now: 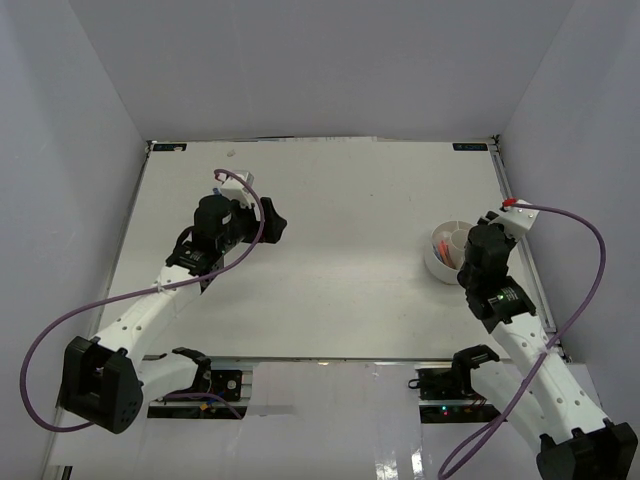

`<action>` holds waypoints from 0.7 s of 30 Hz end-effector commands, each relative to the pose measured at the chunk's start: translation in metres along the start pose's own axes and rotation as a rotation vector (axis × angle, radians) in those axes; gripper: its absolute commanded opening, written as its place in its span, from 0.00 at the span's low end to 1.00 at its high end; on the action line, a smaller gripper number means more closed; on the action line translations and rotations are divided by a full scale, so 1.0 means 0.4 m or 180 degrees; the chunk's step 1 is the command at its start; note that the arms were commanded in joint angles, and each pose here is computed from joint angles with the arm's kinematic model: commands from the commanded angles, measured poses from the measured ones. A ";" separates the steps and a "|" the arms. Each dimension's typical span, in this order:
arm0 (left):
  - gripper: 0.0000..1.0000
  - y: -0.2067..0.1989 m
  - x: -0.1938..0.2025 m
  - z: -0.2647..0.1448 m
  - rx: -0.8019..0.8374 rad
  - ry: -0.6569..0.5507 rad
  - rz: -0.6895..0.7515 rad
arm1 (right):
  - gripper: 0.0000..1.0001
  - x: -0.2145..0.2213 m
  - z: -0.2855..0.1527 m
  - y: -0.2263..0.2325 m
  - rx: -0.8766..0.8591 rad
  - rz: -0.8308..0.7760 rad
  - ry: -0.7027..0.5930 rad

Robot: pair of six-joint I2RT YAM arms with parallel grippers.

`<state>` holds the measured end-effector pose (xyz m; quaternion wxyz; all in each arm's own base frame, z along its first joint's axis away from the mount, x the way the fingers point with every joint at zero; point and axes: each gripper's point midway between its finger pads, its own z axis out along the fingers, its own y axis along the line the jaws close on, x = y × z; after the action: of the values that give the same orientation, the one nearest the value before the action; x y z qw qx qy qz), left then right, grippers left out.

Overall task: Sort the stationery into containers
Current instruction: Place the pen in the storage box.

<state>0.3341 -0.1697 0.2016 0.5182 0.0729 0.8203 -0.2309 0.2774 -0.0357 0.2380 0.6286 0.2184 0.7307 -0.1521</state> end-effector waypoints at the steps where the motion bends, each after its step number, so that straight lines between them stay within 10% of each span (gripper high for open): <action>1: 0.98 0.008 -0.024 -0.019 -0.0063 -0.0143 0.0011 | 0.08 0.021 0.012 -0.003 0.0050 0.0246 0.0009; 17: 0.98 0.013 -0.021 -0.019 -0.0084 -0.0159 0.0031 | 0.08 0.173 0.073 -0.015 0.0114 0.0420 0.0242; 21: 0.98 0.014 -0.019 -0.019 -0.0090 -0.0156 0.0021 | 0.28 0.189 0.070 -0.012 0.0073 0.0416 0.0288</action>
<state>0.3336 -0.1646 0.1979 0.5205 0.0659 0.8223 -0.2202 0.2828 -0.0445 0.1448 0.5740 0.2563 0.7665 -0.1316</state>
